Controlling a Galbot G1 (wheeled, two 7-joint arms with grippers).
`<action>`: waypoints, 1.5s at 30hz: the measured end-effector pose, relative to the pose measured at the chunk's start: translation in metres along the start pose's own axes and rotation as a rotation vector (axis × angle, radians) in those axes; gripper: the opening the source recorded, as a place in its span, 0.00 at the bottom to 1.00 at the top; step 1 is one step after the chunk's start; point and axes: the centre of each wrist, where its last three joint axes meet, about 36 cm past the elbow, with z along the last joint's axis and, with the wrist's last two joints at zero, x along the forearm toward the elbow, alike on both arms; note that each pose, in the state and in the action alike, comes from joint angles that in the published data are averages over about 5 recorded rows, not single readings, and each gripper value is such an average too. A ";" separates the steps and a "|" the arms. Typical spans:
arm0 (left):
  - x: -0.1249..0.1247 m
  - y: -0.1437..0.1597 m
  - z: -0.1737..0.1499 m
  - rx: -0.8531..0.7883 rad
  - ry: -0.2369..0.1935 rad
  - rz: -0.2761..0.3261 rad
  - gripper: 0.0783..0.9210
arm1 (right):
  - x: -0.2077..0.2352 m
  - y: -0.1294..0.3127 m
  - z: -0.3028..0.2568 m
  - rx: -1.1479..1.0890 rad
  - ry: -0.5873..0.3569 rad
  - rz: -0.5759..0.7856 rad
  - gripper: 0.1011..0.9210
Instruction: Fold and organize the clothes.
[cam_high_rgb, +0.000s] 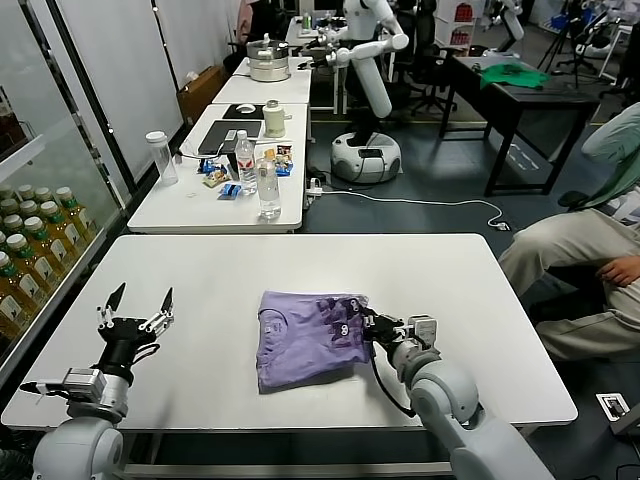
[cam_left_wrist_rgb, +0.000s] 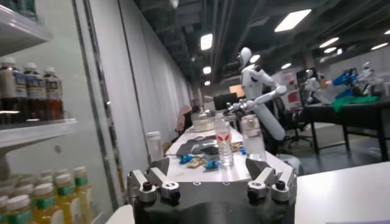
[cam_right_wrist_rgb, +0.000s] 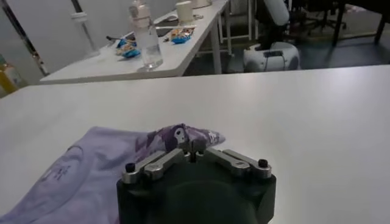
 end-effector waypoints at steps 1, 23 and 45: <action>0.000 -0.002 0.002 0.002 -0.006 0.008 0.88 | 0.000 -0.003 0.001 0.008 0.000 0.004 0.04; -0.005 -0.013 0.018 -0.002 -0.107 0.068 0.88 | 0.021 -0.035 -0.006 0.199 -0.189 0.160 0.79; -0.004 -0.006 0.023 -0.012 -0.132 0.072 0.88 | 0.003 -0.062 -0.019 0.380 -0.362 0.294 0.88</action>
